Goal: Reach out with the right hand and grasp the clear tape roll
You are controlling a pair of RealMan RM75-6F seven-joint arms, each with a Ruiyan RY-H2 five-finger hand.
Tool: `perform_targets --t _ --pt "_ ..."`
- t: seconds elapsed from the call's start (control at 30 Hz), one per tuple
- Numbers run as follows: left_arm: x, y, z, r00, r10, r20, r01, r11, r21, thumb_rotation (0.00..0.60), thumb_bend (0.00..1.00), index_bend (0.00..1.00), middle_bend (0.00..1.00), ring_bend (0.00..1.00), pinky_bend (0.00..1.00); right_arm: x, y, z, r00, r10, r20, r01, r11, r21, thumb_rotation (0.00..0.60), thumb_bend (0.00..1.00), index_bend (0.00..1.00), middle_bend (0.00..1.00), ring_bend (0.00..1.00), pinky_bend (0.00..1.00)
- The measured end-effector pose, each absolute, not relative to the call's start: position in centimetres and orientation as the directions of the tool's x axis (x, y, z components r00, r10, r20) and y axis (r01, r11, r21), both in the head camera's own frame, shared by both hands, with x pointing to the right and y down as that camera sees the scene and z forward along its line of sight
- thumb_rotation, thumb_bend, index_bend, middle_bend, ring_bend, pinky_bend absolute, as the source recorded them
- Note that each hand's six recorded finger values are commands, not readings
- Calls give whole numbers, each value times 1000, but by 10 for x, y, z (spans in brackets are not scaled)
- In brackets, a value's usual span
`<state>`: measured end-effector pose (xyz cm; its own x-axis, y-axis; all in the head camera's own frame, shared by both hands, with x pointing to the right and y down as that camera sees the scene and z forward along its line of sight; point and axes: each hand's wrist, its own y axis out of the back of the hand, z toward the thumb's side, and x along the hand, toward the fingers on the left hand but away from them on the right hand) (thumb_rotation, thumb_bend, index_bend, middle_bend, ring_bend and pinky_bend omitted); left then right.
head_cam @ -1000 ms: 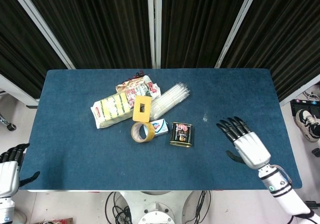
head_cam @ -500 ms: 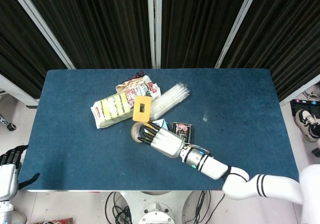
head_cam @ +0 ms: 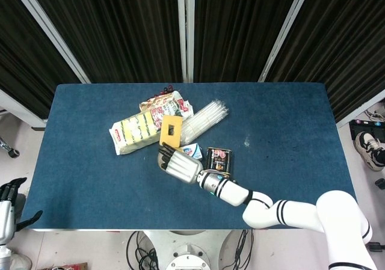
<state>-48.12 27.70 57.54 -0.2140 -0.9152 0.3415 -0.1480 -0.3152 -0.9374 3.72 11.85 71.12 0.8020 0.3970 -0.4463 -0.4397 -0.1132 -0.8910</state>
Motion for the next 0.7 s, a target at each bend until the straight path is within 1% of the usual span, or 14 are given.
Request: perform_targets --t 0.1,0.17,0.27,0.4,0.5,0.6,0.7 --pt "-483 278 575 -218 -915 341 -148 -314 -938 600 93 192 194 180 223 41 119 716 798 402 -448 -453 -90 -887 600 217 581 428 149 137" --pt "-483 278 575 -219 -915 340 -147 -314 -938 600 94 192 194 180 223 42 119 717 801 408 -438 -446 -83 -891 600 282 647 497 213 169" --pt "-483 279 574 -221 -914 340 -148 -313 -938 600 94 192 194 181 223 42 119 716 807 418 -418 -427 -76 -901 600 345 731 582 295 205" --pt "-485 280 573 -228 -914 336 -147 -309 -940 600 93 192 194 180 223 42 118 711 822 425 -378 -387 -70 -920 600 369 772 613 322 220" --pt "-485 281 571 -231 -914 334 -143 -308 -941 600 93 192 194 181 223 42 117 699 840 432 -328 -334 -64 -940 600 370 788 621 330 227" --pt "-485 280 570 -231 -914 334 -140 -308 -941 600 93 192 194 181 223 40 117 679 864 437 -250 -251 -56 -966 600 370 793 626 330 230" --pt "-484 279 569 -228 -916 330 -135 -306 -942 600 93 192 194 180 223 36 119 651 888 436 -147 -139 -50 -989 600 370 795 626 330 232"
